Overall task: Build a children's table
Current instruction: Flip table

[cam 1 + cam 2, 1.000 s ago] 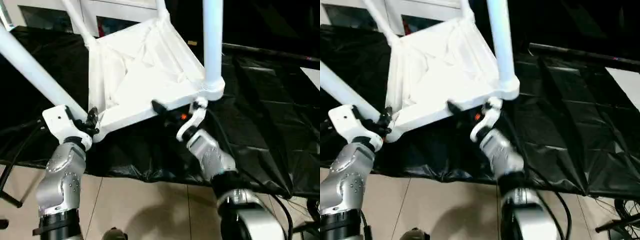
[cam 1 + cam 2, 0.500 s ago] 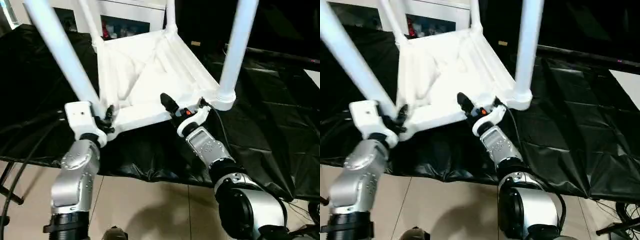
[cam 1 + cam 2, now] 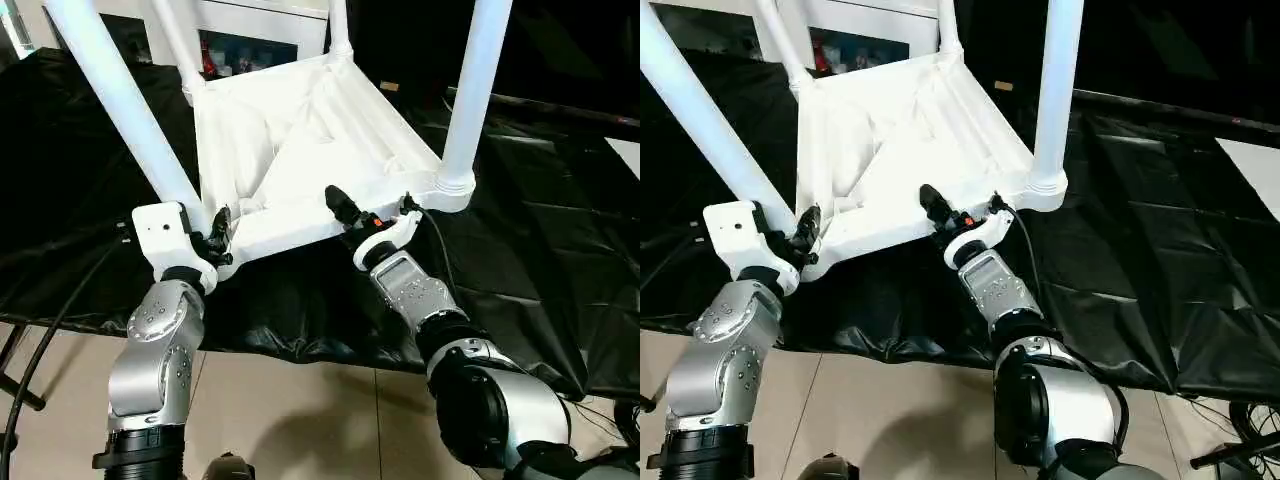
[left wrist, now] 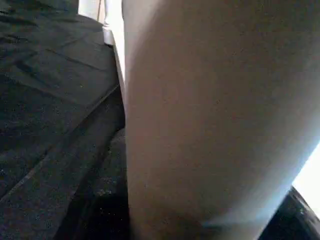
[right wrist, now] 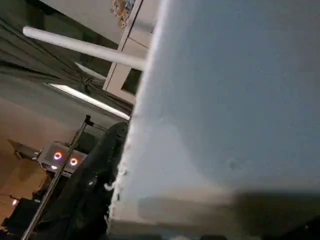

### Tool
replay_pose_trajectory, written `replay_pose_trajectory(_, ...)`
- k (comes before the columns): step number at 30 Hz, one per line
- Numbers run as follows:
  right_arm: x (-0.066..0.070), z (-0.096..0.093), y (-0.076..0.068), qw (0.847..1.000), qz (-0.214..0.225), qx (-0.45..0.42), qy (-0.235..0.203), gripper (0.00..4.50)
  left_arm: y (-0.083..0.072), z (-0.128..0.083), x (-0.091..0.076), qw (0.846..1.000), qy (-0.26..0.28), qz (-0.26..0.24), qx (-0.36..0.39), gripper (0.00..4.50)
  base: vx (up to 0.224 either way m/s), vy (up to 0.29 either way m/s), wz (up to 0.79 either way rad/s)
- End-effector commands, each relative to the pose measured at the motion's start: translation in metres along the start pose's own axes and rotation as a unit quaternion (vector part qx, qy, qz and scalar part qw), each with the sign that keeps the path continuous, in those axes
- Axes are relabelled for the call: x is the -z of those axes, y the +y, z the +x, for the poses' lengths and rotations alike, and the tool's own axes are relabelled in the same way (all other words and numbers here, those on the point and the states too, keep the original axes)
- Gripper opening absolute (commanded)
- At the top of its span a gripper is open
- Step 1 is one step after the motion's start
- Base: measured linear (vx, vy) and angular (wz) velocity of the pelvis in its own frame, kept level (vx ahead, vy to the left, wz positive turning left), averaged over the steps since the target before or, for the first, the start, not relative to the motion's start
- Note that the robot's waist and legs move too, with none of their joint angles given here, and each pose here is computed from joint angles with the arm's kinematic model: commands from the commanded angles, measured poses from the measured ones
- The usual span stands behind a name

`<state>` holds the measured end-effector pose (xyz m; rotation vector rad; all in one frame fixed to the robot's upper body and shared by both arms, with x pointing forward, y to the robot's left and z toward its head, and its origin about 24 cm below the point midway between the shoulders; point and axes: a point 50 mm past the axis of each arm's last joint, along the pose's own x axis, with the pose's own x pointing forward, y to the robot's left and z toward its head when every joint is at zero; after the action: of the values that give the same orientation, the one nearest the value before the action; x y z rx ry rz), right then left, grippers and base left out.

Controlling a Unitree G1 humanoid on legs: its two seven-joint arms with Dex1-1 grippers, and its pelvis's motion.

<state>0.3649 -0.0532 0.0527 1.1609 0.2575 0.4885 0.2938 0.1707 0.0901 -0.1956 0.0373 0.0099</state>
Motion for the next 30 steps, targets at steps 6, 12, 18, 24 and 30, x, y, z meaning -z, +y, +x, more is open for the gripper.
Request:
replay_pose_trajectory(6, -0.006, 0.015, 0.026, 0.997, -0.057, -0.040, -0.018, 2.17, -0.011, -0.001, -0.021, 0.997, -0.068, -0.001, 0.031, 3.00, 0.000, 0.000, 0.00)
replay_pose_trajectory(12, -0.037, 0.014, 0.031, 0.991, -0.093, -0.021, -0.089, 2.12, 0.027, -0.006, -0.035, 0.994, -0.101, 0.023, -0.025, 3.60, 0.000, 0.000, 0.00)
replay_pose_trajectory(18, -0.054, 0.013, 0.040, 0.984, -0.128, -0.024, -0.121, 2.08, 0.062, -0.020, -0.047, 0.988, -0.127, 0.054, -0.067, 4.05, 0.000, 0.000, 0.00)
replay_pose_trajectory(24, -0.077, 0.006, 0.045, 0.973, -0.162, -0.012, -0.164, 2.06, 0.083, -0.031, -0.049, 0.980, -0.089, 0.173, -0.044, 4.50, 0.000, 0.000, 0.00)
replay_pose_trajectory(30, -0.092, -0.003, 0.043, 0.965, -0.163, 0.010, -0.206, 2.01, 0.082, -0.035, -0.047, 0.996, -0.069, 0.061, 0.007, 4.50, 0.000, 0.000, 0.00)
